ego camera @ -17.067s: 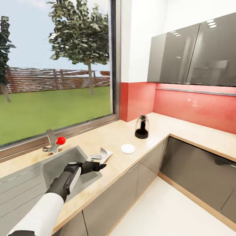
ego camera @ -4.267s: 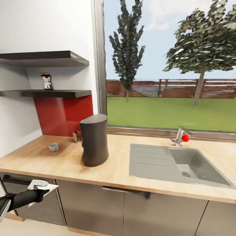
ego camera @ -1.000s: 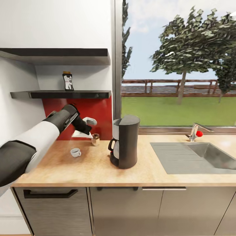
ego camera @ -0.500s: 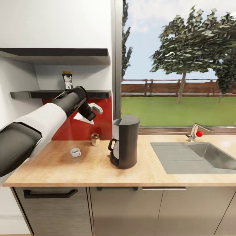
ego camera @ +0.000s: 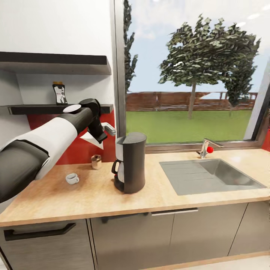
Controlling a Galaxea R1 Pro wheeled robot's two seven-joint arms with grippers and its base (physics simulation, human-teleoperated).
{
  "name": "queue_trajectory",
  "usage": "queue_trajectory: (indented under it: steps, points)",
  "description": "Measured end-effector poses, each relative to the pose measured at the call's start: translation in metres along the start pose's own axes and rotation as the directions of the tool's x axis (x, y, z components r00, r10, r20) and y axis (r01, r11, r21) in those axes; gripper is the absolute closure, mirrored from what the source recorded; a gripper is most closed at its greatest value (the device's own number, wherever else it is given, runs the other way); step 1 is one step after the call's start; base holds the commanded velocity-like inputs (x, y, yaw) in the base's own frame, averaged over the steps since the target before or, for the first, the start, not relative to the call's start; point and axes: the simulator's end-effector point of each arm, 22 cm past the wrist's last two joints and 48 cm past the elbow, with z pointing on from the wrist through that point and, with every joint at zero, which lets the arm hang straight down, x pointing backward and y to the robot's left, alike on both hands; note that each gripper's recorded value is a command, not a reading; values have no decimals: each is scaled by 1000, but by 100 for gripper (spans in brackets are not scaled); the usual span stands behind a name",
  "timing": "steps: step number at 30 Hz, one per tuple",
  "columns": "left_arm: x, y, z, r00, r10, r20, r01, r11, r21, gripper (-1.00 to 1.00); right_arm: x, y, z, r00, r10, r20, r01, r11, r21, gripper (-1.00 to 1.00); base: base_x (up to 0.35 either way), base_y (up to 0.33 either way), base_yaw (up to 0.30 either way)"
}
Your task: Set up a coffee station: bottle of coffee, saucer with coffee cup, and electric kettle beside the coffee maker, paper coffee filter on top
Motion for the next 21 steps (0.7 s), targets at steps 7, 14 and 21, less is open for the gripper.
queue_trajectory:
  steps: [7, 14, 21]
  points:
    - [1, 2, 0, 1000, -2, -1, 2, 1000, -3, 100, 0, 0, 0, 1000, 0, 0, 0, 1000, 0, -100, 0, 254, -15]
    - [2, 3, 0, 1000, -6, 0, 6, 1000, -2, 100, 1, 0, 0, 1000, 0, -1, 0, 1000, 0, -100, 0, 305, -197]
    - [0, 0, -1, 1000, -2, 1, 2, 1000, -1, 100, 1, 0, 0, 1000, 0, -1, 0, 1000, 0, -100, 70, 298, -294]
